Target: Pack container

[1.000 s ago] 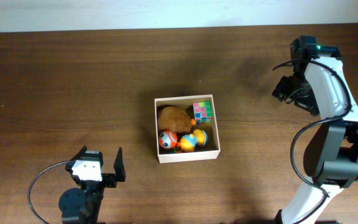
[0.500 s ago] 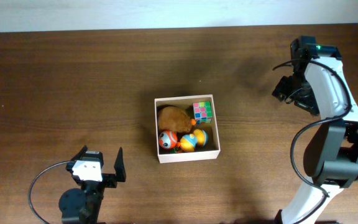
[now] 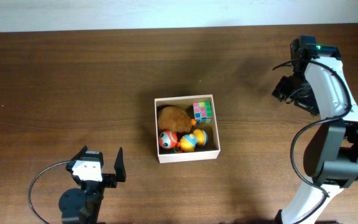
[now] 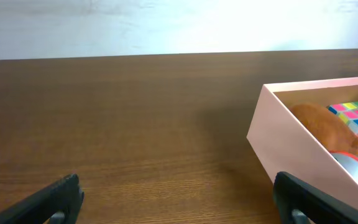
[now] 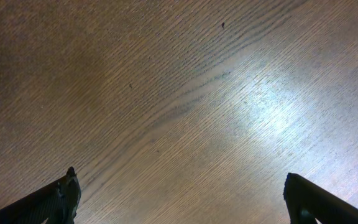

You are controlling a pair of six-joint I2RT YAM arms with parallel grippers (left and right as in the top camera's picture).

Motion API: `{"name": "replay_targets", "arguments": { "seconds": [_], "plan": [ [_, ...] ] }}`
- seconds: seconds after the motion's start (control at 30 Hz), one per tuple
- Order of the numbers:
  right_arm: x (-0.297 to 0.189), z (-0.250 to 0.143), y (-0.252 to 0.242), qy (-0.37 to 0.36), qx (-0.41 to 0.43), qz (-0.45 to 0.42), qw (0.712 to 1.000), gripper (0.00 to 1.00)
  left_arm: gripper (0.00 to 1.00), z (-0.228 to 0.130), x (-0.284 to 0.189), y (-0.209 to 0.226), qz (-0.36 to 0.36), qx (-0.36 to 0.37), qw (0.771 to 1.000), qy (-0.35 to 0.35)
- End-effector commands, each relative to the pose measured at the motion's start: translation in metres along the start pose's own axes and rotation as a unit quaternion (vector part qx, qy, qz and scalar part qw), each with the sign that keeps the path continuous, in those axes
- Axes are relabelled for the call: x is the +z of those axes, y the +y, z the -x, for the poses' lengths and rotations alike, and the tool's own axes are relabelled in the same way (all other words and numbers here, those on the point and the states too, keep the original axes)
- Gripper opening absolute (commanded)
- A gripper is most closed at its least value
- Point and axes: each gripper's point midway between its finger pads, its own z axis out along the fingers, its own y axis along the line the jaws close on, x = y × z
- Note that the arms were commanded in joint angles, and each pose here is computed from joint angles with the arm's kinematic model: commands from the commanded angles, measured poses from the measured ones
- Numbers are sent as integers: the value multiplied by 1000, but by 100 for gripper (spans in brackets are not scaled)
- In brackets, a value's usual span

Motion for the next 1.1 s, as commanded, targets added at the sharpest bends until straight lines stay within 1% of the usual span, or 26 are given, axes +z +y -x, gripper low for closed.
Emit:
{"name": "replay_targets", "arguments": {
  "seconds": [0.0,0.1,0.17,0.2,0.3,0.4,0.53,0.6,0.73,0.77,0.87,0.93,1.0,1.03,1.07],
  "plan": [
    [-7,2,-3,-9,9,3,1000,99,99,0,0,-1,-6,11,1000,-3],
    [-26,4,-7,-31,15,17,999,99,99,0,0,-1,-6,11,1000,-3],
    [-49,6,-12,-58,22,35,997,99,99,0,0,-1,-5,11,1000,-3],
    [-77,7,-21,-91,30,54,994,99,99,0,0,-1,-6,11,1000,-3],
    [-124,3,-39,-147,49,91,984,99,99,0,0,-1,-6,11,1000,-3],
    [-174,-8,-62,-207,69,131,967,99,99,0,0,-1,-6,11,1000,-3],
    [-232,-35,-93,-283,87,183,938,99,99,0,0,-1,-6,11,1000,-3],
    [-263,-58,-111,-341,97,229,907,99,99,0,0,-1,-5,11,1000,-3],
    [-273,-76,-110,-393,91,299,865,99,99,0,0,-1,-6,11,1000,-3],
    [-274,-80,-105,-407,74,316,854,99,99,0,0,-1,-6,11,1000,-3],
    [-277,-89,-84,-468,-2,371,802,99,99,0,0,-1,-6,11,1000,-3],
    [-279,-99,-67,-515,-61,405,753,99,99,0,0,-1,-6,11,1000,-3],
    [-274,-108,-57,-540,-92,424,721,99,99,0,0,-1,-6,11,1000,-3],
    [-259,-116,-52,-555,-97,438,701,99,99,0,0,-1,-5,11,1000,-3],
    [-251,-119,-50,-561,-97,441,694,99,99,0,0,-1,-5,11,1000,-3]
  ]
}}
